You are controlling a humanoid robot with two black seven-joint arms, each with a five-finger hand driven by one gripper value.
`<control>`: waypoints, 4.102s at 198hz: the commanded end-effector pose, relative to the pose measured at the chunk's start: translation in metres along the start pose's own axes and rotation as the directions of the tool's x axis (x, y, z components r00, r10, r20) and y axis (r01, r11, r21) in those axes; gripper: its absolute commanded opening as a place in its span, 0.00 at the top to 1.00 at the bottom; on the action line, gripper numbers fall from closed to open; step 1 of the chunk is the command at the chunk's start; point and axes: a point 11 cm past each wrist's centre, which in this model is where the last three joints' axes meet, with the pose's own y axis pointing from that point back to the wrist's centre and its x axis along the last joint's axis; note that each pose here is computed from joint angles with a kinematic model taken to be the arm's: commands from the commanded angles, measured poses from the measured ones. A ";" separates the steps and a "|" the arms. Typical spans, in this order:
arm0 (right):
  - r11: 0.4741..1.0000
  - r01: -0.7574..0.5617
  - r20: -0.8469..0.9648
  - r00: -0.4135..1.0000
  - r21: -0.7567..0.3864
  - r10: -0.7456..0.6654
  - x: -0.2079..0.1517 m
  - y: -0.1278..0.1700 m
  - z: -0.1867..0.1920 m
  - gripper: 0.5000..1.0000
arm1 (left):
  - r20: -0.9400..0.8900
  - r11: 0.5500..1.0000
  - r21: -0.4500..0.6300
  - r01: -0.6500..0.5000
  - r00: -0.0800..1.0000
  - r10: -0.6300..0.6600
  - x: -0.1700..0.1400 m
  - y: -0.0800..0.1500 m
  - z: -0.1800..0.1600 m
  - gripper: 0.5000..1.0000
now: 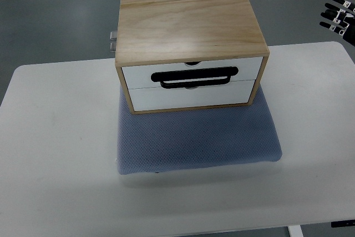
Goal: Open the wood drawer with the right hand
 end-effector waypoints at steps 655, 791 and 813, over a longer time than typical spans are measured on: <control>0.617 0.550 -0.577 0.273 -0.563 -0.770 -0.259 -0.014 0.062 0.11 | 0.000 1.000 0.000 0.000 1.000 0.000 0.000 0.000 0.000 0.00; 0.578 0.575 -0.561 0.234 -0.578 -0.794 -0.271 -0.004 0.069 0.11 | 0.000 1.000 0.000 0.000 1.000 0.000 0.000 0.000 0.000 0.00; 0.568 0.583 -0.556 0.225 -0.581 -0.800 -0.274 -0.001 0.070 0.11 | 0.000 1.000 0.000 0.000 1.000 0.000 0.000 0.000 0.000 0.00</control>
